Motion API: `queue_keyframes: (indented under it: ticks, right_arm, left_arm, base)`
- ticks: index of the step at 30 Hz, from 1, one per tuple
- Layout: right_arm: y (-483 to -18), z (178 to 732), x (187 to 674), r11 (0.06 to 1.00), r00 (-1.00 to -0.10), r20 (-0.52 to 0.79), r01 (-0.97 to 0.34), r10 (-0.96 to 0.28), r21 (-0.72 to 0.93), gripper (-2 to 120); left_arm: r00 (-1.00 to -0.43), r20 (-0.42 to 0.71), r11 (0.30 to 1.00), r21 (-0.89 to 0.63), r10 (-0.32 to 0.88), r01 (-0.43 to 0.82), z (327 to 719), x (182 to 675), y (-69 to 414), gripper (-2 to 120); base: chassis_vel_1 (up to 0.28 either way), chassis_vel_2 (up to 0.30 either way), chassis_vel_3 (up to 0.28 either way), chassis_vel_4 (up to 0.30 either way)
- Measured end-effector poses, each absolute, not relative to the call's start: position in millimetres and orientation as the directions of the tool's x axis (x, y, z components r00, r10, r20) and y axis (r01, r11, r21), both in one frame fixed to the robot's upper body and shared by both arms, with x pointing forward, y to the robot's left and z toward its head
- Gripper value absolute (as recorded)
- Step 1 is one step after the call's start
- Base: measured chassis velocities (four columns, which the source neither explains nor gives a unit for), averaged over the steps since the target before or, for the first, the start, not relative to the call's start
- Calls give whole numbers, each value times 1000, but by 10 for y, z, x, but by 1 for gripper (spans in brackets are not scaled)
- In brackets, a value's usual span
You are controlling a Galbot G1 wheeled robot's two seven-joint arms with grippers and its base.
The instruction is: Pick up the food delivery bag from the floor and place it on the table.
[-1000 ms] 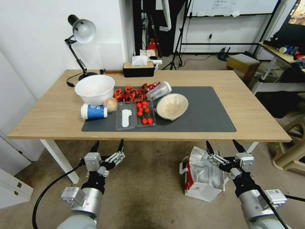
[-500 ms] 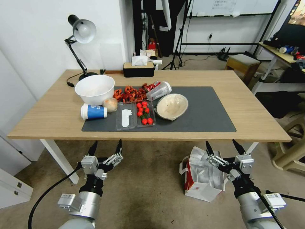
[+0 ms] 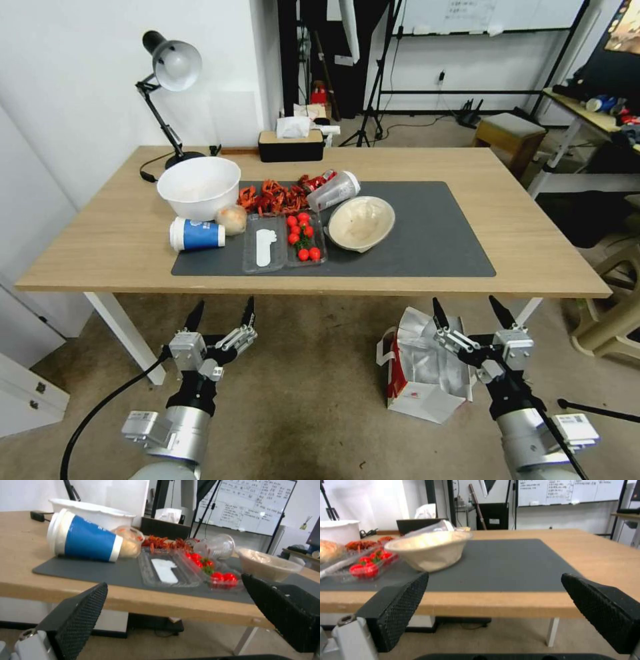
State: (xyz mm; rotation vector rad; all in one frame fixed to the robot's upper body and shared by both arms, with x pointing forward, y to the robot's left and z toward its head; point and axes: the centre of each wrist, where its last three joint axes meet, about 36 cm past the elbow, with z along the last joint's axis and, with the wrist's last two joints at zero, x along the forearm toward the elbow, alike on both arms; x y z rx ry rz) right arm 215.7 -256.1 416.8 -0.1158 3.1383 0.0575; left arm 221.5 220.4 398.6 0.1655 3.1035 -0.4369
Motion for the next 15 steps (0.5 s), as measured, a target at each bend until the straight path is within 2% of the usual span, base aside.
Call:
queue_keyframes:
  ticks: [15]
  right_arm:
    - [-2587, 4119, 2174, 996, -997, 3, -82, -83, 39, 100]
  left_arm:
    - [-995, -16, 960, -263, 98, 99, 3881, 2197, 2203, 100]
  base:
    - [0, 0, 0, 0]
